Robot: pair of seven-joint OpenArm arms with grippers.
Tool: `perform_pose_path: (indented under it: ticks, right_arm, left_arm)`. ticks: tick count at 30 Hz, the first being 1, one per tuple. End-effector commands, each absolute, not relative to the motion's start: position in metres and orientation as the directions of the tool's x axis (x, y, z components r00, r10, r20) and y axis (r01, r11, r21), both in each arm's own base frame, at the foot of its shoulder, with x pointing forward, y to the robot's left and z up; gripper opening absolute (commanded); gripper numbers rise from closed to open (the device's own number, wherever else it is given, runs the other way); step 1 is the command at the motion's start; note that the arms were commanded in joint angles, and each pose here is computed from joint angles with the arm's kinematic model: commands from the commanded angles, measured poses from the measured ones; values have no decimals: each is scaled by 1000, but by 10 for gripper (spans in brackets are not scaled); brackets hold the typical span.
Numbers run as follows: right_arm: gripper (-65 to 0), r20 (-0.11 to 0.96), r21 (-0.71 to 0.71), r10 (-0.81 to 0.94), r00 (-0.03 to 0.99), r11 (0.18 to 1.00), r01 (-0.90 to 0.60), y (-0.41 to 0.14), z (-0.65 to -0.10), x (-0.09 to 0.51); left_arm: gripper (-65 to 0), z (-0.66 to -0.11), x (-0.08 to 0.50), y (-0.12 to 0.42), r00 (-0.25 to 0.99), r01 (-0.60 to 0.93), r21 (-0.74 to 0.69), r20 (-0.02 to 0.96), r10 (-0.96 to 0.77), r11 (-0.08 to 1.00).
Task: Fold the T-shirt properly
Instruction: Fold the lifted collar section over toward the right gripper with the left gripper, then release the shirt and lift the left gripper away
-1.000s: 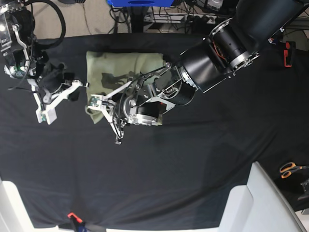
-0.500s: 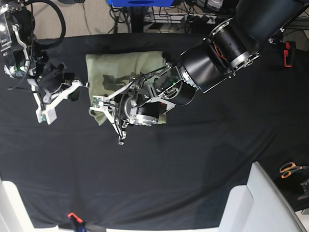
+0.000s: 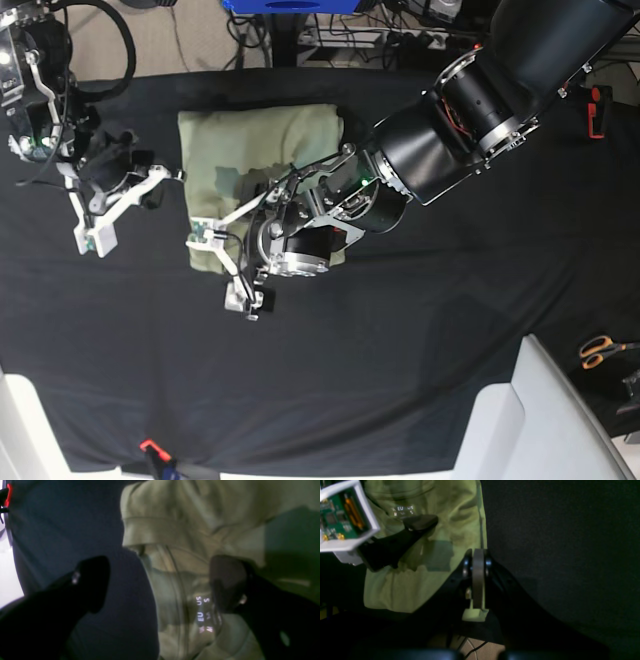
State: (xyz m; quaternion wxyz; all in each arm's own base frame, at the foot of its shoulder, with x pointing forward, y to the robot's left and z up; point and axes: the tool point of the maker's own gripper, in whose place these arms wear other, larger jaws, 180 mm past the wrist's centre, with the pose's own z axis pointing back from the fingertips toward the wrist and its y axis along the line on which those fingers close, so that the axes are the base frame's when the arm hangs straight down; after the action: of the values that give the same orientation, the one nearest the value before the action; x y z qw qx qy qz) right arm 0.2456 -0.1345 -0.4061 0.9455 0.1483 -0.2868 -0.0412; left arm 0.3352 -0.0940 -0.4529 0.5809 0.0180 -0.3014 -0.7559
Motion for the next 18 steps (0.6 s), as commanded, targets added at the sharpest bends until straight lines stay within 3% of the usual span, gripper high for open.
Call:
perform_pose_path:
  ticks: [1, 5, 9, 13, 15, 16, 18]
  right_arm:
    - [-650, 559, 301, -163, 813, 953, -16, -138, -398, 253]
    - [-650, 559, 301, -163, 813, 953, -16, -138, -398, 253]
    - [-650, 558, 301, -163, 814, 954, -15, -138, -398, 253]
    - [-650, 546, 297, -165, 821, 955, -5, -141, -403, 251]
    - [-650, 544, 296, -166, 823, 955, -4, -141, -404, 250]
    - [-650, 538, 297, -165, 827, 955, -3, -141, -406, 247]
    - [-650, 534, 297, -166, 829, 955, 0, -141, -408, 244]
  left_arm:
    - [-12, -433, 352, -102, -345, 844, 518, 331, -878, -137]
    - [-10, -412, 365, -109, -350, 826, 554, 356, -866, -106]
    - [-10, -371, 387, -108, -273, 807, 588, 457, -846, 58]
    - [-33, -341, 389, -92, -189, 764, 625, 455, -870, 160]
    - [-151, -337, 377, -75, -142, 754, 625, 455, -879, 202]
    - [-273, -336, 363, -71, -125, 759, 610, 479, -869, 226]
    - [-589, -338, 329, -61, -83, 785, 550, 550, -831, 285]
